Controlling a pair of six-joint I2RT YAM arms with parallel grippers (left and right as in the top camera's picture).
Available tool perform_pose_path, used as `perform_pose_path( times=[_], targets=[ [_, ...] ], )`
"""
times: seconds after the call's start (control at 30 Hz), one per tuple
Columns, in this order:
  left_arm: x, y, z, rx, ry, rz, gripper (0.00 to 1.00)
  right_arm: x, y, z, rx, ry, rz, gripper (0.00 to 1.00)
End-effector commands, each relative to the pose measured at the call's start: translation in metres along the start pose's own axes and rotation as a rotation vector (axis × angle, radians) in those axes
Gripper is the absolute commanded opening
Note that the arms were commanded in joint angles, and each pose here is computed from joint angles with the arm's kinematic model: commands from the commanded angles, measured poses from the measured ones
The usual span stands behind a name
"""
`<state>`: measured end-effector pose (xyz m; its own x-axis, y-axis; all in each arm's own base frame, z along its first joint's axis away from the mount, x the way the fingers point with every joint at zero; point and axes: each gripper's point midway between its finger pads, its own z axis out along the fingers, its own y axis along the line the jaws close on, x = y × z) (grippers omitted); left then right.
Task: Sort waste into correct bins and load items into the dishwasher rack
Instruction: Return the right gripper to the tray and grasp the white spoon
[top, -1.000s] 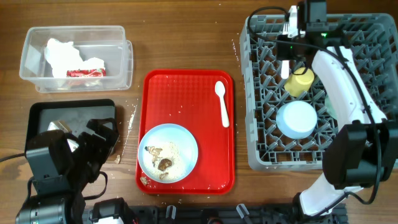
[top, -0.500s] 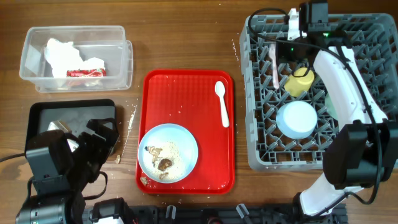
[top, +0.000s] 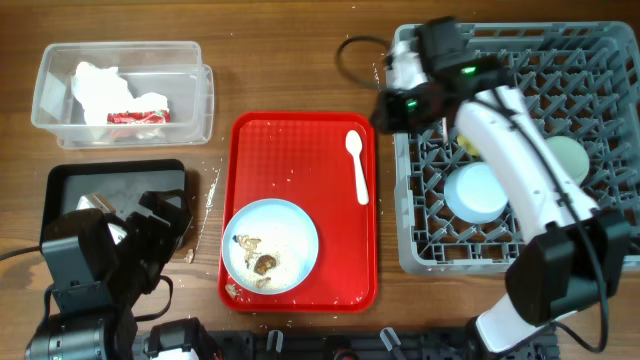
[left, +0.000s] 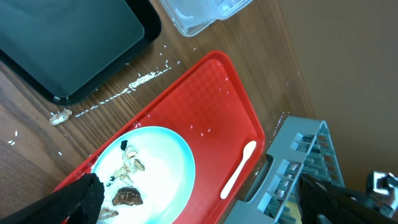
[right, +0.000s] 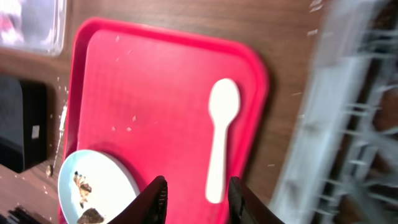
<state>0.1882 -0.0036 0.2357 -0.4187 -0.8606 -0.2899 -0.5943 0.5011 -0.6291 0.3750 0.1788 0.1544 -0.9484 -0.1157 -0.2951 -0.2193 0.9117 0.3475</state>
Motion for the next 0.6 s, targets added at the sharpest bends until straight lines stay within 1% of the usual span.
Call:
perform_pose_path(
  times=[0.0,0.03,0.13,0.23,0.37,0.43,0.57],
  targets=[
    [0.001,-0.001,0.000,0.009,0.005,0.008,1.00,0.012,-0.005,0.020,0.224,-0.007,0.076,0.38],
    [0.001,-0.001,0.000,0.009,0.005,0.008,1.00,0.015,-0.005,0.029,0.266,-0.004,0.083,0.42],
    [0.001,-0.001,0.000,0.009,0.005,0.008,1.00,0.023,0.000,0.060,0.287,0.026,0.083,0.43],
    [0.001,-0.001,0.000,0.009,0.005,0.008,1.00,0.026,-0.009,0.093,0.306,0.065,0.084,0.42],
    [0.001,-0.001,0.000,0.009,0.005,0.008,1.00,0.044,-0.025,0.126,0.347,0.154,0.093,0.40],
    [0.001,-0.001,0.000,0.009,0.005,0.008,1.00,0.051,-0.031,0.138,0.360,0.186,0.095,0.37],
    [0.001,-0.001,0.000,0.009,0.004,0.008,1.00,0.059,-0.037,0.151,0.372,0.219,0.089,0.36]
  ],
)
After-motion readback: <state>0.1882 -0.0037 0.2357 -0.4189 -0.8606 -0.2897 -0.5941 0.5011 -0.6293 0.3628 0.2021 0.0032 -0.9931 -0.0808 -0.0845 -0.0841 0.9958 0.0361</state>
